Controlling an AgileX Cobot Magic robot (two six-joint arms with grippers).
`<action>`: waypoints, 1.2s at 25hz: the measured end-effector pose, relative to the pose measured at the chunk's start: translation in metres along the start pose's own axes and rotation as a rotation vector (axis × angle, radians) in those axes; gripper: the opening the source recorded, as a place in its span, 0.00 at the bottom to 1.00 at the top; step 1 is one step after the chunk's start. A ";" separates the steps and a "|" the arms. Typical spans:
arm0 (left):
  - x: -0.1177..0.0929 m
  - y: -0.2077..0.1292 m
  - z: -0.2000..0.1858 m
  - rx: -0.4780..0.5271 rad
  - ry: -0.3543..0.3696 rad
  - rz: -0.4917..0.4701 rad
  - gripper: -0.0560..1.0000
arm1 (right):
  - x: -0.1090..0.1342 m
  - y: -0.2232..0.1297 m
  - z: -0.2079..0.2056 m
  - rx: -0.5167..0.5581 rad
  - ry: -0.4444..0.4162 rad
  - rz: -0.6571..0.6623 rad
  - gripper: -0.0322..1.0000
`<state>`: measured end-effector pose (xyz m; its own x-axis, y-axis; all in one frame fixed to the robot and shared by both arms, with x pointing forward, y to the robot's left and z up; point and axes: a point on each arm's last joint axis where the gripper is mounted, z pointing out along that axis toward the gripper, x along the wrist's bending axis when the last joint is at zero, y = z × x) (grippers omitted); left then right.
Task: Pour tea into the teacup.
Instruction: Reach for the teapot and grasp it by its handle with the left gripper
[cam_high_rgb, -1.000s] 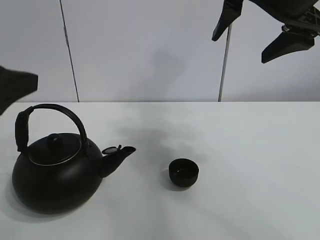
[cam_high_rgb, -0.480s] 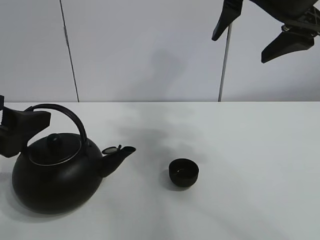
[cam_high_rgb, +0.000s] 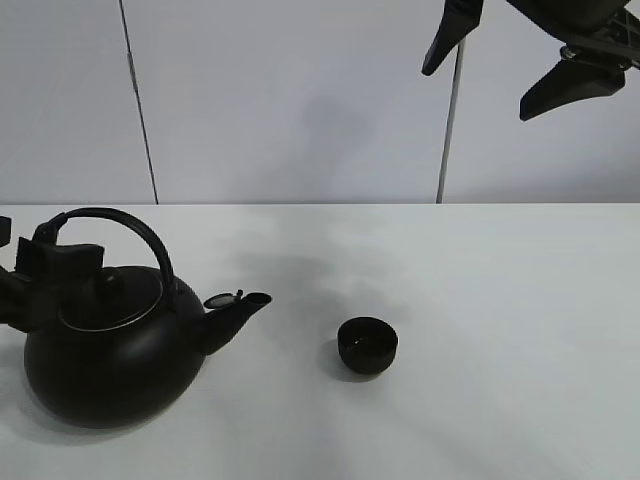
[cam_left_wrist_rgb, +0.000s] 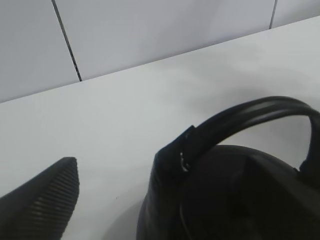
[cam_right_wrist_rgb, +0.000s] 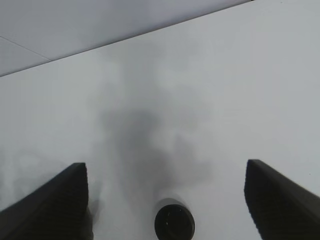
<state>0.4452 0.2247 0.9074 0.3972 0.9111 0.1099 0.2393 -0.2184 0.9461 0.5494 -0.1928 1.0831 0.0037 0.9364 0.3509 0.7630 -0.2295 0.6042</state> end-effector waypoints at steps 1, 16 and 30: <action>0.000 0.000 0.000 -0.006 0.005 -0.002 0.65 | 0.000 0.000 0.000 0.000 0.000 0.000 0.60; 0.003 -0.018 0.011 0.019 0.054 -0.033 0.65 | 0.001 0.002 0.000 -0.024 0.010 0.000 0.60; 0.005 -0.012 0.022 0.004 0.058 -0.033 0.65 | 0.001 0.002 0.000 -0.025 0.010 0.000 0.60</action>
<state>0.4641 0.2239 0.8898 0.3371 0.9365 0.0961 0.2550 -0.1891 0.9483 0.5511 -0.1925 1.0848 -0.0029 0.9337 0.3581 0.7468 -0.2361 0.6217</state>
